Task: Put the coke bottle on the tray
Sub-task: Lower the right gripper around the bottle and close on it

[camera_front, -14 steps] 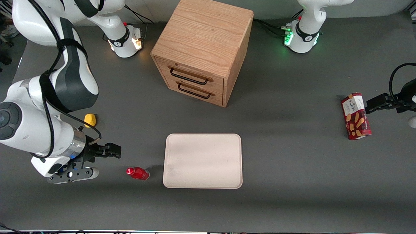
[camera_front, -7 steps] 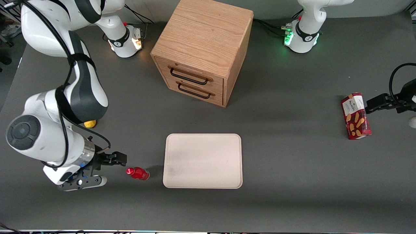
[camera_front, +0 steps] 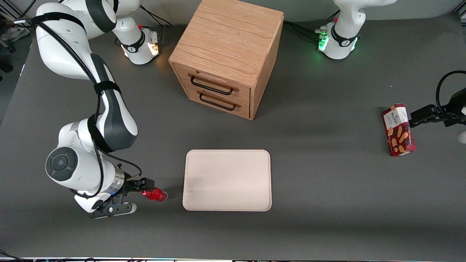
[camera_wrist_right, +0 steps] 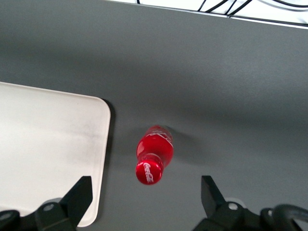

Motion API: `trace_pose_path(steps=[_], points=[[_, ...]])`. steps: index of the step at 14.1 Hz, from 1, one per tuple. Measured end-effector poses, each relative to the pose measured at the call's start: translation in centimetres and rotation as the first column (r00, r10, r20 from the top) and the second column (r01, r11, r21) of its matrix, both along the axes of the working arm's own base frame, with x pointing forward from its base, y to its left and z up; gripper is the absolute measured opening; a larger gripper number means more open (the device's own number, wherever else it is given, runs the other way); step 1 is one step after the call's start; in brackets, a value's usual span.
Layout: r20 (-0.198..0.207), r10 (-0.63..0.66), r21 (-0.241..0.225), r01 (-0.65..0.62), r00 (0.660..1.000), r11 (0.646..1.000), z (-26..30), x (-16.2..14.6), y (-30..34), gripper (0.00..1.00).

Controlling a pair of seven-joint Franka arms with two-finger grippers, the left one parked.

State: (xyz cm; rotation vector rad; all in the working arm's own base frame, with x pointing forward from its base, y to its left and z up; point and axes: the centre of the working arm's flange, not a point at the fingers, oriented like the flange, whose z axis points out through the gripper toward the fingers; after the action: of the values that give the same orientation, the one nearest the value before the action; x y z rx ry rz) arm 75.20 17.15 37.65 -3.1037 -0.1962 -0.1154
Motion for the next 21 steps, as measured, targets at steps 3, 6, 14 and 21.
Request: trace_pose_path(steps=[3, 6, 14, 21], points=[[0.002, 0.004, 0.002, -0.004, 1.000, 1.000, -2.0, 0.1, 0.3, 1.00], [0.014, 0.006, -0.003, -0.006, 1.000, 1.000, -3.9, 0.2, 0.3, 1.00], [0.013, 0.009, -0.009, -0.008, 1.000, 1.000, -4.5, 0.1, 0.2, 0.52], [0.014, 0.009, -0.012, -0.009, 1.000, 1.000, -4.4, 0.1, 0.2, 0.31]])
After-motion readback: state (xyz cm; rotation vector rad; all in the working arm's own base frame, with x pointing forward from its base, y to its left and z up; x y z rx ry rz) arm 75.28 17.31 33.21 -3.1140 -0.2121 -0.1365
